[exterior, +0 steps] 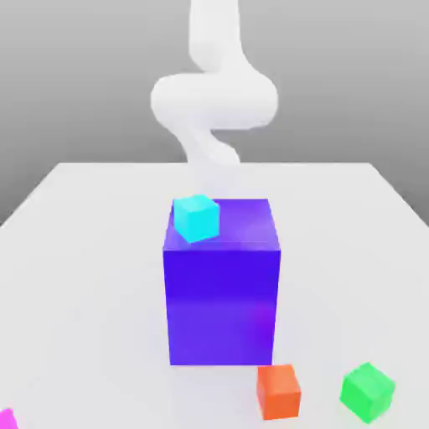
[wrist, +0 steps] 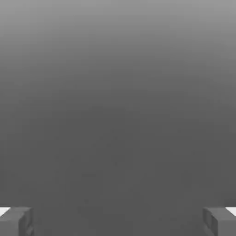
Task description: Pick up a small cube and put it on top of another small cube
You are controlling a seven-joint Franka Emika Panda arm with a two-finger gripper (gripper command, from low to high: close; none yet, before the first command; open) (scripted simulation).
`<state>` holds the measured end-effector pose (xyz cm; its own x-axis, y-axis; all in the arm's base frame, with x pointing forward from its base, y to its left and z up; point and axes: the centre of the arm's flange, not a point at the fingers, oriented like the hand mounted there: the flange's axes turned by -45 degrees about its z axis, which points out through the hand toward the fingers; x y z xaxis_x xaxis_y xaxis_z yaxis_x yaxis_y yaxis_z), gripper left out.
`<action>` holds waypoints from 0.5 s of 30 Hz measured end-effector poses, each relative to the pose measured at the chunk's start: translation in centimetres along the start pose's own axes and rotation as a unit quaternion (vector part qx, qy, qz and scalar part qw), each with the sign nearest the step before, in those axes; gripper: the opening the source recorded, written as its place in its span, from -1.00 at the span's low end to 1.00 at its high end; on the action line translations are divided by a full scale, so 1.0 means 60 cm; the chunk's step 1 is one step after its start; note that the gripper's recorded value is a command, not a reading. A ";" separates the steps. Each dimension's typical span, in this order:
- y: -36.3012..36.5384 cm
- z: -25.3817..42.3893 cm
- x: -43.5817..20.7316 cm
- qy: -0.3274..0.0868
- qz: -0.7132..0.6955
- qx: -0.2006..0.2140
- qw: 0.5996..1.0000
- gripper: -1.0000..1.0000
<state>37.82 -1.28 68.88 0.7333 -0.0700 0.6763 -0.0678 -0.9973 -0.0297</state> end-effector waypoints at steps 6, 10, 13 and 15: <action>0.061 0.160 0.018 -0.067 0.069 -0.032 0.995 0.00; 0.112 0.265 0.010 -0.108 0.116 -0.054 0.986 0.00; 0.153 0.343 -0.006 -0.139 0.151 -0.069 0.976 0.00; 0.182 0.394 -0.022 -0.159 0.175 -0.079 0.968 0.00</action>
<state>52.13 -12.65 50.25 0.8164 -0.4315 0.3837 -0.4337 -0.8970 -0.0858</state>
